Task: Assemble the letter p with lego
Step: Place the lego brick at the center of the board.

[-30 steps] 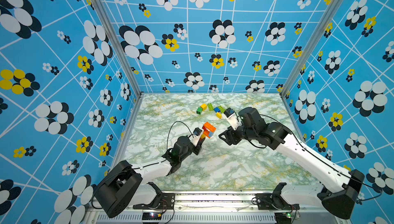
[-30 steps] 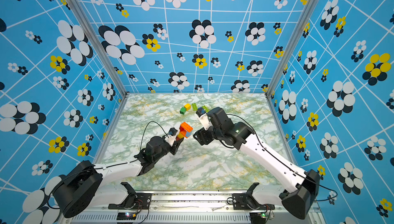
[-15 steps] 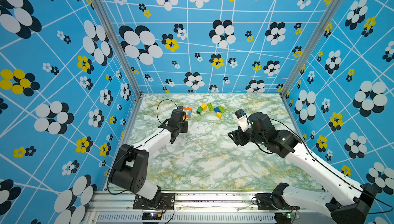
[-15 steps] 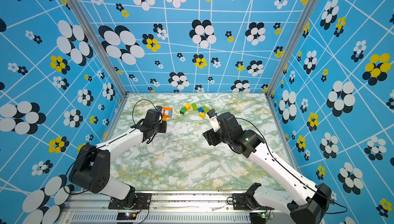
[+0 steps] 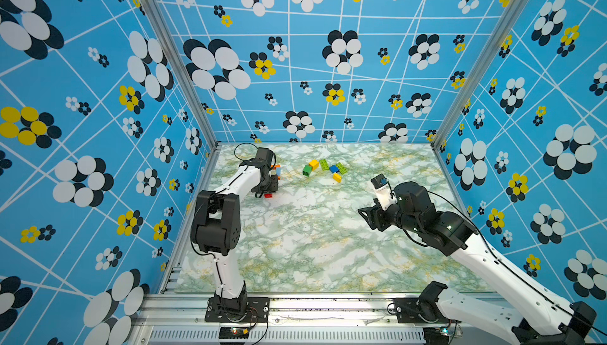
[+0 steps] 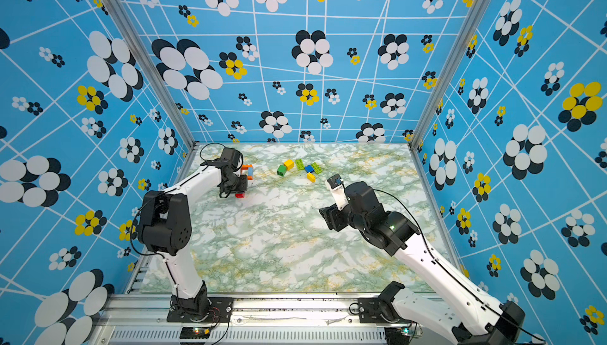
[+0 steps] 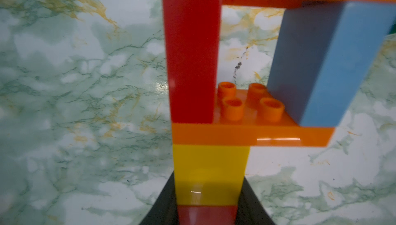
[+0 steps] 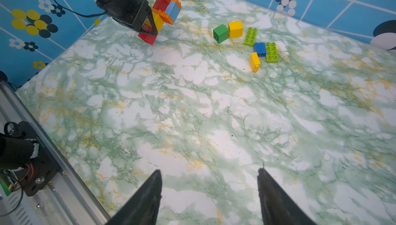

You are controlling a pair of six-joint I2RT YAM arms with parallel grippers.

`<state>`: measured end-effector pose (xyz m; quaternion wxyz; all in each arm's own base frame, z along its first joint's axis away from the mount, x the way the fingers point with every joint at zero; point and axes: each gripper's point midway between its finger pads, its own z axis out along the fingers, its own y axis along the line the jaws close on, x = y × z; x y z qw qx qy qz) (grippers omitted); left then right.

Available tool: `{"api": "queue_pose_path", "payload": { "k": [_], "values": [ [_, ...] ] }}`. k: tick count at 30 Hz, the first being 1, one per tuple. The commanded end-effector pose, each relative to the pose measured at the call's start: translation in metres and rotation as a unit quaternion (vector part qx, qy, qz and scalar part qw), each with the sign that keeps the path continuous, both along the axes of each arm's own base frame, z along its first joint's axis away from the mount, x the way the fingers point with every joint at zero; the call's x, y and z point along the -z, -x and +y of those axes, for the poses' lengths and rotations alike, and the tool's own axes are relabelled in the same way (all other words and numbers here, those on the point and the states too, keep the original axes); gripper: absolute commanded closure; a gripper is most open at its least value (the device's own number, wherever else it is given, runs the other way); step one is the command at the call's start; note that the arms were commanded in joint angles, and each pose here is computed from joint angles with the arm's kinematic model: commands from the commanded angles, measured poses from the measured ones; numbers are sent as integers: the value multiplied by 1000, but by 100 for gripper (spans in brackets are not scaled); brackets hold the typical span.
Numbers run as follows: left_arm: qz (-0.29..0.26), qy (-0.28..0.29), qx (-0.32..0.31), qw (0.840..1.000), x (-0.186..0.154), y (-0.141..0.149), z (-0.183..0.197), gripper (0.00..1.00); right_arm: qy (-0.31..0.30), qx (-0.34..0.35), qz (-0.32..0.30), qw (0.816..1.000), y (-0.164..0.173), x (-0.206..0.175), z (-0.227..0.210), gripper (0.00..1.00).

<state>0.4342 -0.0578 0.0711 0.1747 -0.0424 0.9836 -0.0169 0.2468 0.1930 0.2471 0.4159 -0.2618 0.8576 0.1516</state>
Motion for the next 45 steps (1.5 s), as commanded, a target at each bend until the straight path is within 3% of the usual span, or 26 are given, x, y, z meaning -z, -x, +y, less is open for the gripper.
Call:
{"api": "queue_pose_path", "payload": {
  "k": [1,14,23,31,38,42,45],
  "values": [
    [60,8,-11,998,12,12,6,78,4,6,-17,1000,-3,-2,-6,29],
    [119,7,-18,993,41,3,14,75,5,7,-17,1000,-3,3,-7,29],
    [121,18,-9,992,42,-3,11,53,6,11,-20,1000,-5,3,-7,29],
    [98,26,2,995,20,-4,7,42,6,39,-12,999,-17,9,-10,28],
    [-23,48,-41,998,-42,10,8,36,30,111,17,993,-64,40,-9,24],
    [-171,111,-73,976,-80,27,3,33,43,127,57,989,-106,70,-1,24],
    [-244,138,-84,956,-95,47,5,31,47,132,72,987,-139,87,6,25]
  ]
}}
